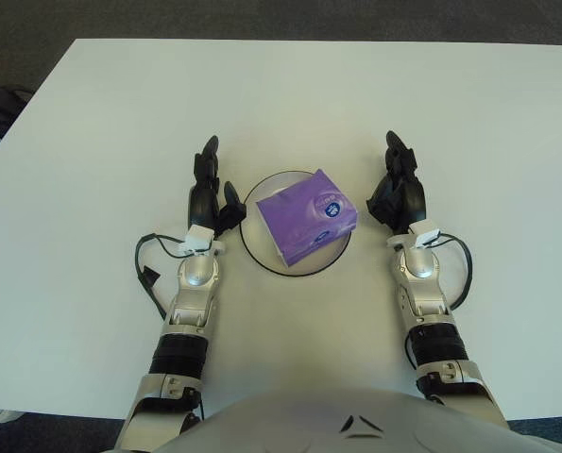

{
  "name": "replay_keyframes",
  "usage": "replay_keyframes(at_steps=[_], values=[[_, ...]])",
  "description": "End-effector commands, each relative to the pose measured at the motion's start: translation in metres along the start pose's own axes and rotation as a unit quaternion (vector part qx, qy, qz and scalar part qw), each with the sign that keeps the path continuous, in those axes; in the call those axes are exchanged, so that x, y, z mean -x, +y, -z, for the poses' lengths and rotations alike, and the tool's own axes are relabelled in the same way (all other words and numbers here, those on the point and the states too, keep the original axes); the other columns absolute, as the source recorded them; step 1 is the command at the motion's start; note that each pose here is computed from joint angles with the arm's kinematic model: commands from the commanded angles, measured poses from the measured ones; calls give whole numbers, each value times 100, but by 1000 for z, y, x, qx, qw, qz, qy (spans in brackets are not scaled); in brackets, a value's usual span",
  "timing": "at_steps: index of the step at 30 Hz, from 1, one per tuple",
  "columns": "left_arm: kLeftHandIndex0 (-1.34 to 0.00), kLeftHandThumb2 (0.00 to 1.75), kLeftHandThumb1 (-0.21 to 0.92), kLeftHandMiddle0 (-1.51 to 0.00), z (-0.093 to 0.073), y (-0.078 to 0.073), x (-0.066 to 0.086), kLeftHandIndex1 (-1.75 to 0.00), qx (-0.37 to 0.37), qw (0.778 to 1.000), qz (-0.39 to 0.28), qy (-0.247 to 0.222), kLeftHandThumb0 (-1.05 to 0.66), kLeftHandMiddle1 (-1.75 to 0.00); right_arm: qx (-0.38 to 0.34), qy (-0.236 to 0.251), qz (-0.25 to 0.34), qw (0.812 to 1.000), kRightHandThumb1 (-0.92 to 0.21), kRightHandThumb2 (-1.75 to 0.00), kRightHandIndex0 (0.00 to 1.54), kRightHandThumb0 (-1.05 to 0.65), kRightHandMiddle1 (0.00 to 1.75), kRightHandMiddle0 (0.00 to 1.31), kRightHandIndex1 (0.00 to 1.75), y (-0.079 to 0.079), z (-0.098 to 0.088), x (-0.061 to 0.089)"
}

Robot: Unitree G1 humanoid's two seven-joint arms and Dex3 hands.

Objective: Put the tissue paper into the plate.

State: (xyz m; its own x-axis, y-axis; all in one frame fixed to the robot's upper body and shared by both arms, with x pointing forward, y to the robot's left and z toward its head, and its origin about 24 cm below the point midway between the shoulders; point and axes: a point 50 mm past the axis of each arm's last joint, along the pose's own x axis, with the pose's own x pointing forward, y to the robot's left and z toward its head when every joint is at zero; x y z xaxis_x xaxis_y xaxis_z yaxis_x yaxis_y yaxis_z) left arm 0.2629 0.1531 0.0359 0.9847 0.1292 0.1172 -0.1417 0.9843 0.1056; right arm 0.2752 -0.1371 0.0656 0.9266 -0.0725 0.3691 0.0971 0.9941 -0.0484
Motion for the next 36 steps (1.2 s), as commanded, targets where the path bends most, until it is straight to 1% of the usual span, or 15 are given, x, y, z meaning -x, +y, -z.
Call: replay_keyframes(at_steps=[1, 16, 36], values=[[0, 99, 92, -18, 33, 3, 21, -47, -17, 996, 2, 86, -83, -2, 25, 32, 3, 999, -92, -96, 16, -65, 39, 0, 1, -1, 16, 16], [0, 100, 92, -18, 30, 3, 20, -48, -15, 997, 0, 78, -84, -1, 25, 36, 3, 999, -92, -94, 18, -65, 45, 0, 2, 1, 19, 16], [0, 99, 92, -18, 27, 3, 18, -48, -14, 998, -4, 67, -84, -1, -7, 52, -3, 999, -92, -97, 21, -64, 48, 0, 2, 3, 23, 14]])
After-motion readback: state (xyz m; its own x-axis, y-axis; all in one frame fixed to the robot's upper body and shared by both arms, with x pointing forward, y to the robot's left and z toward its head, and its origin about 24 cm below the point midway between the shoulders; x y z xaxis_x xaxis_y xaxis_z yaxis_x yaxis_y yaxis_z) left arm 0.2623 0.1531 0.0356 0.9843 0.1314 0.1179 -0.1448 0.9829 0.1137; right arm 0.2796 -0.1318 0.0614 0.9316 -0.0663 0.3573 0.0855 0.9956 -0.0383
